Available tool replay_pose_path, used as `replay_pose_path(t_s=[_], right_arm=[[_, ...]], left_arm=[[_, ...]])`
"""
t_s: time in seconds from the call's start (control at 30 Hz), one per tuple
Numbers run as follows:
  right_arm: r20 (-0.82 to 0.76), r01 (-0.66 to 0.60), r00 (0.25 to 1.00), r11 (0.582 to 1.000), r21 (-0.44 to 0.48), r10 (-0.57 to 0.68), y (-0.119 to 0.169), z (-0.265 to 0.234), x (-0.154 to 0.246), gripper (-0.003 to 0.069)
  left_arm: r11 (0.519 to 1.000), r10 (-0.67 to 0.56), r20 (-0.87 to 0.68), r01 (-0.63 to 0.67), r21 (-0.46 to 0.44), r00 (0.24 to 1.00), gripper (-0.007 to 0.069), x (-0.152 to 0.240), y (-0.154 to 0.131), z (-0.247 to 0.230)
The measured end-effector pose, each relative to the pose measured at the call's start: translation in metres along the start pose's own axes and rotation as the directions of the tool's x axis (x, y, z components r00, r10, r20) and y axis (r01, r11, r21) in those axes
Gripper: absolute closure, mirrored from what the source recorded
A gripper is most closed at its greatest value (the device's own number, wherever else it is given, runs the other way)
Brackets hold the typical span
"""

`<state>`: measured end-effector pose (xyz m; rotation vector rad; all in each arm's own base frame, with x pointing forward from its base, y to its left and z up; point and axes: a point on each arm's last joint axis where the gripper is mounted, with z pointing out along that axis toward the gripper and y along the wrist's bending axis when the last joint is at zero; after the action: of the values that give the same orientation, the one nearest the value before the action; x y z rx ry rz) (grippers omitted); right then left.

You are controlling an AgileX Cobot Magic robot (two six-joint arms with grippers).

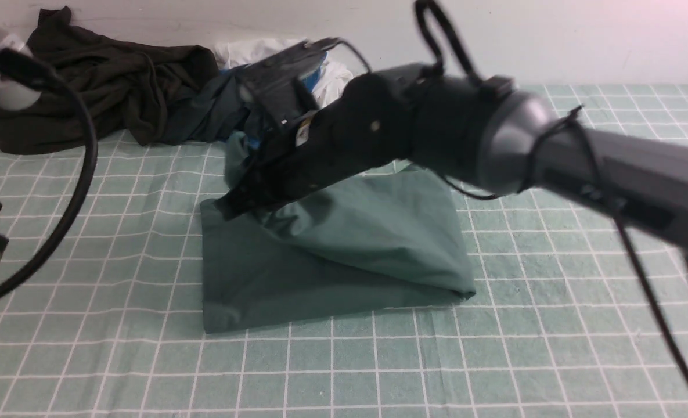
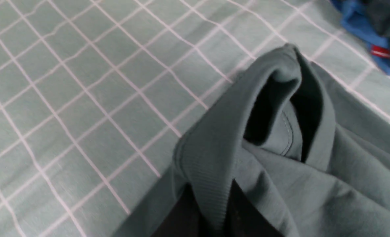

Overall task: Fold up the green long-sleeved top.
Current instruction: Use the right arm to drag the right edge of the fabric to the left and folds it over the left edge

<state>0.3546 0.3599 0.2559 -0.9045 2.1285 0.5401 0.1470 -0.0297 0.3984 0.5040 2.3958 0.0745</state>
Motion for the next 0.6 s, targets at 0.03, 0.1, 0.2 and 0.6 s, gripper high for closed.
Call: replay_pose_path(t_s=[0.03,0.1,0.2,0.6], right_arm=[[0.004,0.004,1.000,1.000,-0.010,-0.004,0.004,0.007,-0.002,0.0579],[0.008,0.004,1.000,1.000,-0.022,-0.004,0.009,0.019,-0.002,0.0525],[-0.006,0.001,1.000,0.999,-0.039,-0.001,0.011,0.025,-0.005,0.0410],[-0.197,0.100,0.976,0.994,0.040,-0.090,-0.027,-0.097,-0.059,0.0280]], left_arm=[[1.000,-0.001,-0.008,0.001,0.001,1.000,0.0628,0.004,-0.001,0.001],[1.000,-0.008,-0.026,0.008,0.000,1.000,0.0628,0.012,-0.003,0.007],[1.000,-0.030,-0.038,0.030,-0.007,0.999,0.0628,0.025,-0.005,0.017],[0.979,-0.179,0.113,0.188,-0.078,0.977,0.0628,0.126,-0.020,0.024]])
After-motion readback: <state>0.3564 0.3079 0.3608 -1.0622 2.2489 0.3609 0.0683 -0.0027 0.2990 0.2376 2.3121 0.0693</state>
